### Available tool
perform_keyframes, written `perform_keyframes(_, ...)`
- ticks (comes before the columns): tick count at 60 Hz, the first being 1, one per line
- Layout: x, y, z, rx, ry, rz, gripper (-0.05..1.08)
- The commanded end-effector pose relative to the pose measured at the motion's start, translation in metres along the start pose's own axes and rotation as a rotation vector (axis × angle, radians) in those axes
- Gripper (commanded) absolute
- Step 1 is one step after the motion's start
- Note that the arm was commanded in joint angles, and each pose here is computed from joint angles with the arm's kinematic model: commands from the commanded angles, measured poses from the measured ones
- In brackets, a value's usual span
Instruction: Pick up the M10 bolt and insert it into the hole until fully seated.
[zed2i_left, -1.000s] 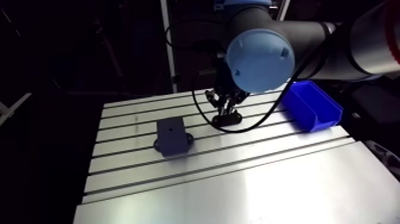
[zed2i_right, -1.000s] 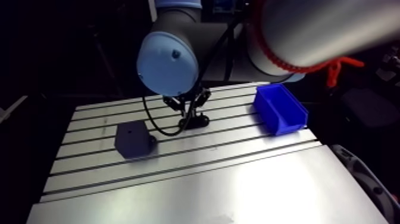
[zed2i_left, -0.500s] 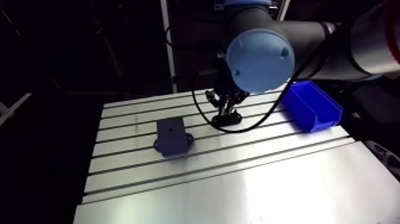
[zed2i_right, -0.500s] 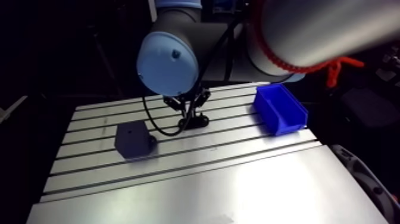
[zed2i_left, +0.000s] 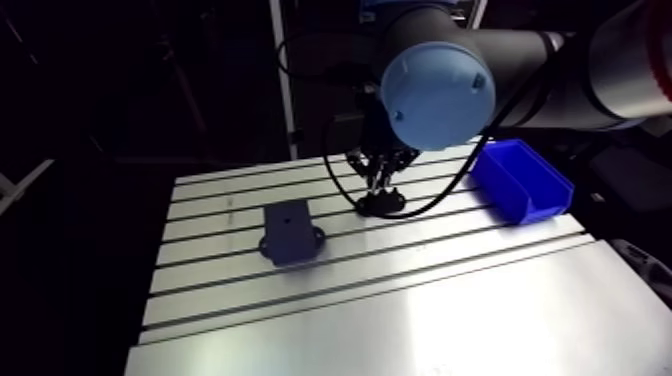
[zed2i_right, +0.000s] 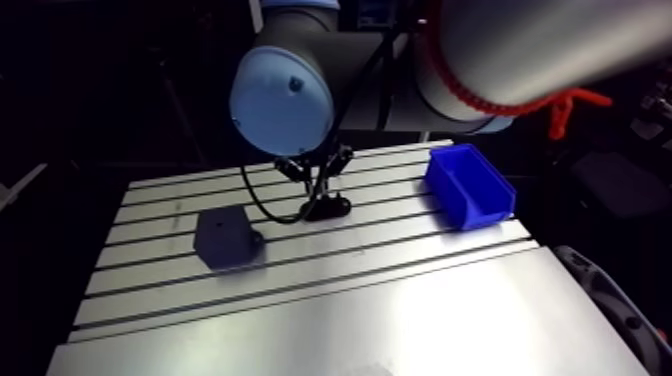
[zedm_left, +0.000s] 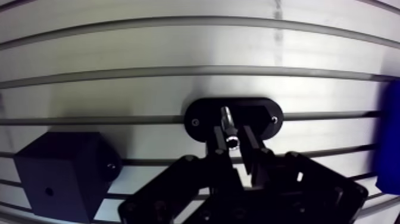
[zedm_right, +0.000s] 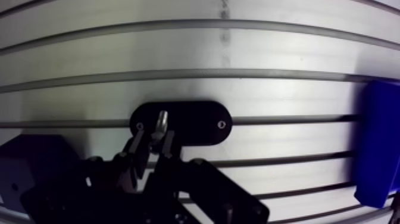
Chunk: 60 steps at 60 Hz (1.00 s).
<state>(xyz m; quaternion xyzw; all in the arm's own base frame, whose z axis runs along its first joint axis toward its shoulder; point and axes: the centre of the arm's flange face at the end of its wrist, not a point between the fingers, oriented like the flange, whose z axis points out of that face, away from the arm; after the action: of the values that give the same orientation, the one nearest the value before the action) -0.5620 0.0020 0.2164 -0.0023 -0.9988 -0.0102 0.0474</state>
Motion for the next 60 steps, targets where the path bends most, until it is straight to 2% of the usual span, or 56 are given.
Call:
perform_keyframes(1,-0.001,-0.001,-0.024,-0.010,0.022,-0.010,0.92)
perform_keyframes(15,-0.001,-0.004,-0.051,-0.011,0.062,-0.015,0.95)
perform_keyframes(21,0.000,-0.007,-0.071,-0.012,0.086,-0.017,1.00)
perform_keyframes(28,-0.001,-0.009,-0.086,-0.010,0.085,-0.018,1.03)
perform_keyframes(32,0.001,-0.018,-0.113,-0.017,0.122,-0.031,1.07)
perform_keyframes(35,0.002,-0.022,-0.120,-0.015,0.120,-0.036,1.08)
perform_keyframes(44,0.013,-0.034,-0.151,0.003,0.052,-0.044,1.08)
perform_keyframes(55,0.023,-0.053,-0.179,0.010,0.018,-0.057,1.08)
perform_keyframes(60,0.025,-0.072,-0.193,0.021,-0.045,-0.067,1.08)
